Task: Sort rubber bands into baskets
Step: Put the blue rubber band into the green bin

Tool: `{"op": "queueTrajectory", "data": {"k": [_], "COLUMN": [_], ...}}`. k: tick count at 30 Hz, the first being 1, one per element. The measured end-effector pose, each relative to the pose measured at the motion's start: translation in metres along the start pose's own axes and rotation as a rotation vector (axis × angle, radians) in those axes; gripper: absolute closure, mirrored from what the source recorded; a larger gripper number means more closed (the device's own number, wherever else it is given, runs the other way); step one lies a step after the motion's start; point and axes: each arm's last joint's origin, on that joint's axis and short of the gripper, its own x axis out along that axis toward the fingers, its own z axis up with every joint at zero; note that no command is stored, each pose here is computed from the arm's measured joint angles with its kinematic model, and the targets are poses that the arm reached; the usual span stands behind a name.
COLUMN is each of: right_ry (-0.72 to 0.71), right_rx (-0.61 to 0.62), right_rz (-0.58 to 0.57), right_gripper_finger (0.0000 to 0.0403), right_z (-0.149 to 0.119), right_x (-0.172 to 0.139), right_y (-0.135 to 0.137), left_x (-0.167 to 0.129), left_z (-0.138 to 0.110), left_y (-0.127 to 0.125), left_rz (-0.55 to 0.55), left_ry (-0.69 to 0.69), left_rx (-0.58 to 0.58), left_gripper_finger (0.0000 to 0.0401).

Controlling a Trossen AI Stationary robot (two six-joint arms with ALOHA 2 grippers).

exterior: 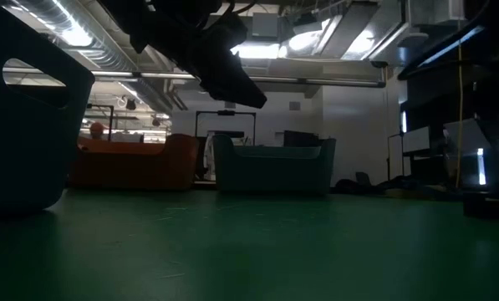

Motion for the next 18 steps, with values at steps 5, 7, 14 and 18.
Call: {"op": "queueTrajectory", "data": {"k": [5,7,14,18], "right_ry": [-0.074,-0.083,0.094,0.008], "right_rx": [-0.002,-0.004,0.019,0.028], "right_rz": [-0.062,-0.061,0.046,0.047], "right_gripper_finger": [0.0265,0.0265,0.0265,0.0265], "right_z": [0.002,0.002,-0.003,0.001], "right_x": [0.0,0.0,-0.005,-0.012], "right_y": [-0.002,-0.002,0.003,0.01], "left_x": [0.0,0.0,0.0,0.0], "left_z": [0.0,0.0,0.0,0.0], "left_y": [0.0,0.0,0.002,0.002], "left_rz": [0.001,0.001,0.006,0.006], "left_ry": [-0.004,-0.004,-0.005,-0.005], "left_rx": [0.0,0.0,-0.003,0.001], "left_gripper_finger": [0.0242,0.0242,0.0242,0.0242]}}
